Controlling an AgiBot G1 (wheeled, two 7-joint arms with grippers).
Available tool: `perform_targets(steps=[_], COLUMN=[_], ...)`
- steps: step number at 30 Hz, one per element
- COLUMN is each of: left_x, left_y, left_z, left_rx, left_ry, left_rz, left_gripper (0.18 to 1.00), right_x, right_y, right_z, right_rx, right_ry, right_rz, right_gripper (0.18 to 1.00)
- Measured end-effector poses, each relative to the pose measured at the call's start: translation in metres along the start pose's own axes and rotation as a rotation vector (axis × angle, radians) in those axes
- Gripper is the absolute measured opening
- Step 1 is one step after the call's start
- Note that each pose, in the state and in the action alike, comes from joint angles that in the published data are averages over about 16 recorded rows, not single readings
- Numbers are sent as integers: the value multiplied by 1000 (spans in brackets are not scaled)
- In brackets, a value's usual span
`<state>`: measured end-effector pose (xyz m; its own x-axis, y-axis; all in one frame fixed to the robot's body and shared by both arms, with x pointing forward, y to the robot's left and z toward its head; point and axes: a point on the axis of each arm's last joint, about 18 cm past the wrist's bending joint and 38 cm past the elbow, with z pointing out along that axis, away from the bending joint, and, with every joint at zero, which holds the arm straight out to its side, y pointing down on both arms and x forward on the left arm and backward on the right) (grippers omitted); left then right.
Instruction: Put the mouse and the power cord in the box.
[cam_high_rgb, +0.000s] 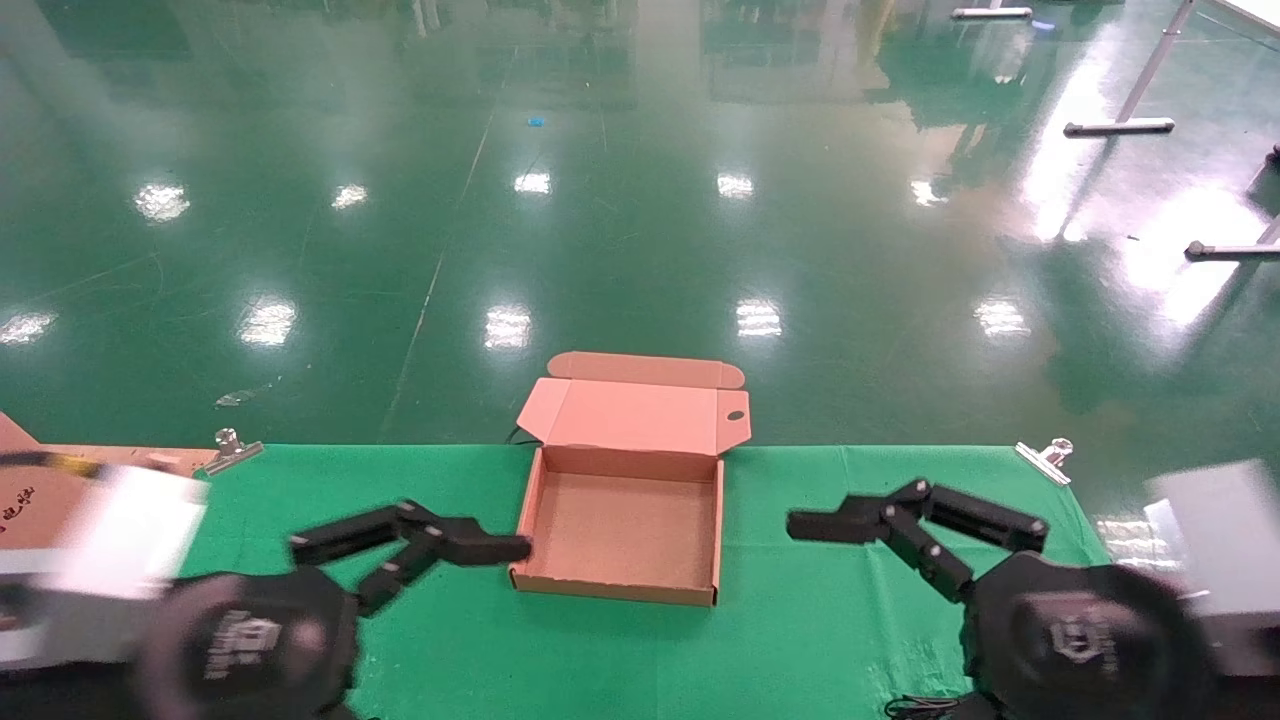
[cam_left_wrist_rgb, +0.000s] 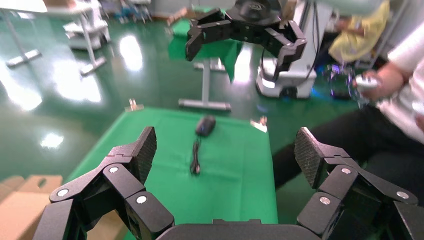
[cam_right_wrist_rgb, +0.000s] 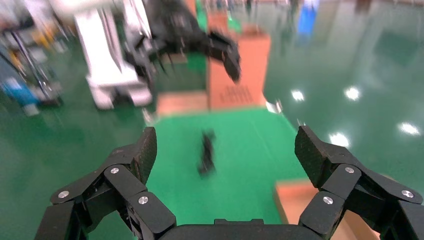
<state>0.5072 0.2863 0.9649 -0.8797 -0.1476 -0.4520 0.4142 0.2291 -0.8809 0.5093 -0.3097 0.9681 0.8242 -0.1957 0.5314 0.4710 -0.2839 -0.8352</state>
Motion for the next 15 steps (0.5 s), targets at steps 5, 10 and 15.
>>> perform_targets(steps=[5,10,15], left_x=[-18,-39,-56], left_y=[33,67,102], left_z=[14,16,3], left_rx=[-144,-328,-551], left_ry=[14,24,36], left_rz=[-11,-9,5], left_gripper=[1001,1001,1001], right_x=[19,42,65], right_y=[35,68,97], right_z=[10,22,32], right_rx=[-187,-404,-606], right_ry=[-8,-51,-110], right_rz=[-104,-239,-374], right_gripper=[1001,1001,1001])
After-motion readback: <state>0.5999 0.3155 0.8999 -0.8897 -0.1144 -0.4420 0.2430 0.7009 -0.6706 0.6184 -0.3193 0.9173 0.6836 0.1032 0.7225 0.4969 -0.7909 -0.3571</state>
